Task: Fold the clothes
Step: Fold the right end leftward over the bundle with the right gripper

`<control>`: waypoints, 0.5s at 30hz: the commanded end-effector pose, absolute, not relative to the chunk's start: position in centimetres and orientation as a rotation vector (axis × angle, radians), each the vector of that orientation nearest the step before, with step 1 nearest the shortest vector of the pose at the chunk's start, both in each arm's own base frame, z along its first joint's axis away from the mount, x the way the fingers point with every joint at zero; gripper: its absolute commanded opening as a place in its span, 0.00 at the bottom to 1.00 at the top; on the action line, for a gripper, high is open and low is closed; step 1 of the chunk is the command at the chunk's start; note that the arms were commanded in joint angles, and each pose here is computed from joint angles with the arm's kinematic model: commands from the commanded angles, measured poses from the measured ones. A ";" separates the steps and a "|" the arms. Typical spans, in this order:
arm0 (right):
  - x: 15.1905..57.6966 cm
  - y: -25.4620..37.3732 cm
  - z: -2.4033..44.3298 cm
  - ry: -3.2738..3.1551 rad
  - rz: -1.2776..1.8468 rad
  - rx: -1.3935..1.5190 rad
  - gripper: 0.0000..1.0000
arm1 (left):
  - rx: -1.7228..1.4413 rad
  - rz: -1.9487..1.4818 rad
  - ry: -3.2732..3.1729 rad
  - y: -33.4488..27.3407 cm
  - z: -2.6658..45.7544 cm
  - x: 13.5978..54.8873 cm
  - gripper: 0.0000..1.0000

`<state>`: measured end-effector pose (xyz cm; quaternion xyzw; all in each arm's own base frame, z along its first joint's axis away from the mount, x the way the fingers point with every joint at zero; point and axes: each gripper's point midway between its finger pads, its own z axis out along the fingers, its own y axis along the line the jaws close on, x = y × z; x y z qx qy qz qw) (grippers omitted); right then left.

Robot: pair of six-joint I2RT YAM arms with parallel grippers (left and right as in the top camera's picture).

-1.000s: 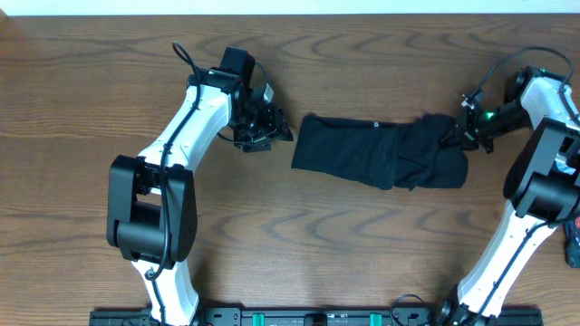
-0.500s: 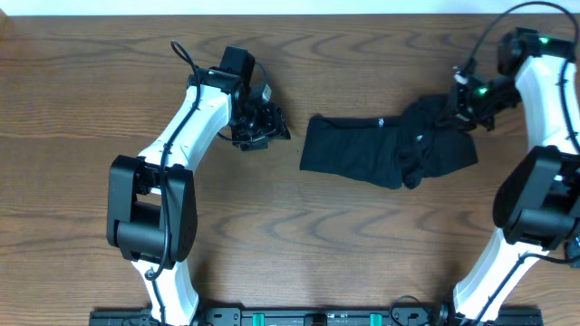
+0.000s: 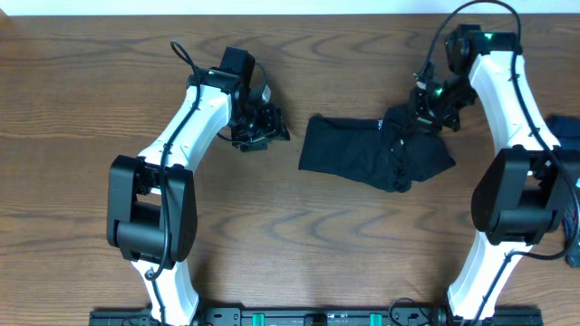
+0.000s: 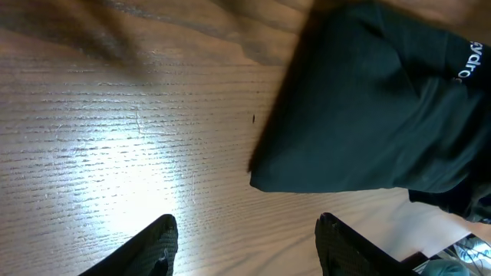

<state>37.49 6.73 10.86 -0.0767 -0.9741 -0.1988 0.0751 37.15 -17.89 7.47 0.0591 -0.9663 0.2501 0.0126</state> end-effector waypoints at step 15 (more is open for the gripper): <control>39.3 9.5 17.5 -3.046 -0.559 -0.262 0.01 | 0.207 0.636 -3.063 -16.5 6.3 37.7 0.60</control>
